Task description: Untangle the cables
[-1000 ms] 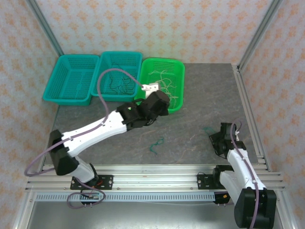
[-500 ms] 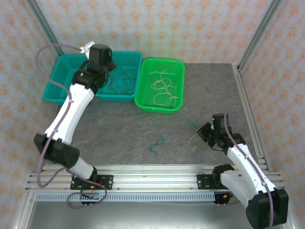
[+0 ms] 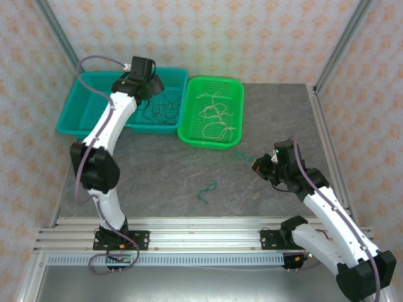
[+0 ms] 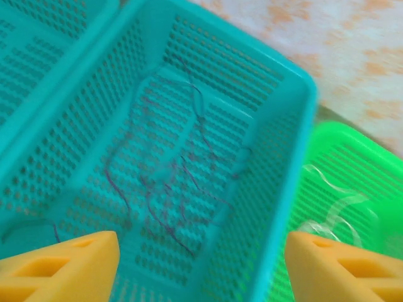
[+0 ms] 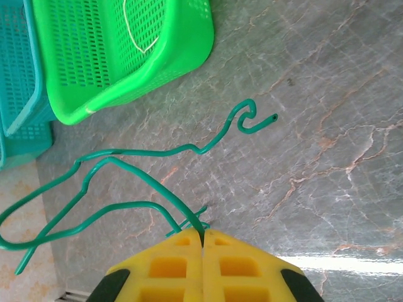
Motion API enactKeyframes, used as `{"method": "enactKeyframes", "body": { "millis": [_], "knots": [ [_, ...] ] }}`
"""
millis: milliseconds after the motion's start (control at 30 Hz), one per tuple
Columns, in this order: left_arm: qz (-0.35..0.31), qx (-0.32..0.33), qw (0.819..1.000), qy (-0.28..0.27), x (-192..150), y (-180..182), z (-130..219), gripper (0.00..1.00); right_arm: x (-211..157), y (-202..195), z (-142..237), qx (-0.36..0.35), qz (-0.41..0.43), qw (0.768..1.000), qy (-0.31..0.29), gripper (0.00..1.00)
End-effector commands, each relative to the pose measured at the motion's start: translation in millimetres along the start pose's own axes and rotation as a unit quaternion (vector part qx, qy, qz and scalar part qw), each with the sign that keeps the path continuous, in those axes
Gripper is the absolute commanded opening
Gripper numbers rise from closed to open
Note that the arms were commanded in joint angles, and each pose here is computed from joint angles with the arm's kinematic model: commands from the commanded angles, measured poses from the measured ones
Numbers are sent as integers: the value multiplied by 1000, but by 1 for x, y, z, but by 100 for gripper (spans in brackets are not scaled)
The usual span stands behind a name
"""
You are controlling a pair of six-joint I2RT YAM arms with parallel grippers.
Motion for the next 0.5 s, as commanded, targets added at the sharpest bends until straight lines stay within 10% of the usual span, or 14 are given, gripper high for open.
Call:
{"method": "enactKeyframes", "body": {
  "millis": [0, 467],
  "knots": [
    [67, -184, 980, 47, -11, -13, 74, 70, 4, 16, 1, 5, 33, 999, 3, 0],
    [74, -313, 923, 213, -197, -18, 131, 82, 8, 91, -16, 90, 106, 990, 11, 0]
  ]
}}
Point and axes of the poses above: each hand's point on the last joint's axis, 136 mm out from that joint toward the fingers, its own z axis back along the fingers, its own y axis along the line the jaws close on, x = y × z, the point moved 9 cm from there along z, back along the fingers, and after that the axes turned 5 degrees about z, right-handed, at the moved point
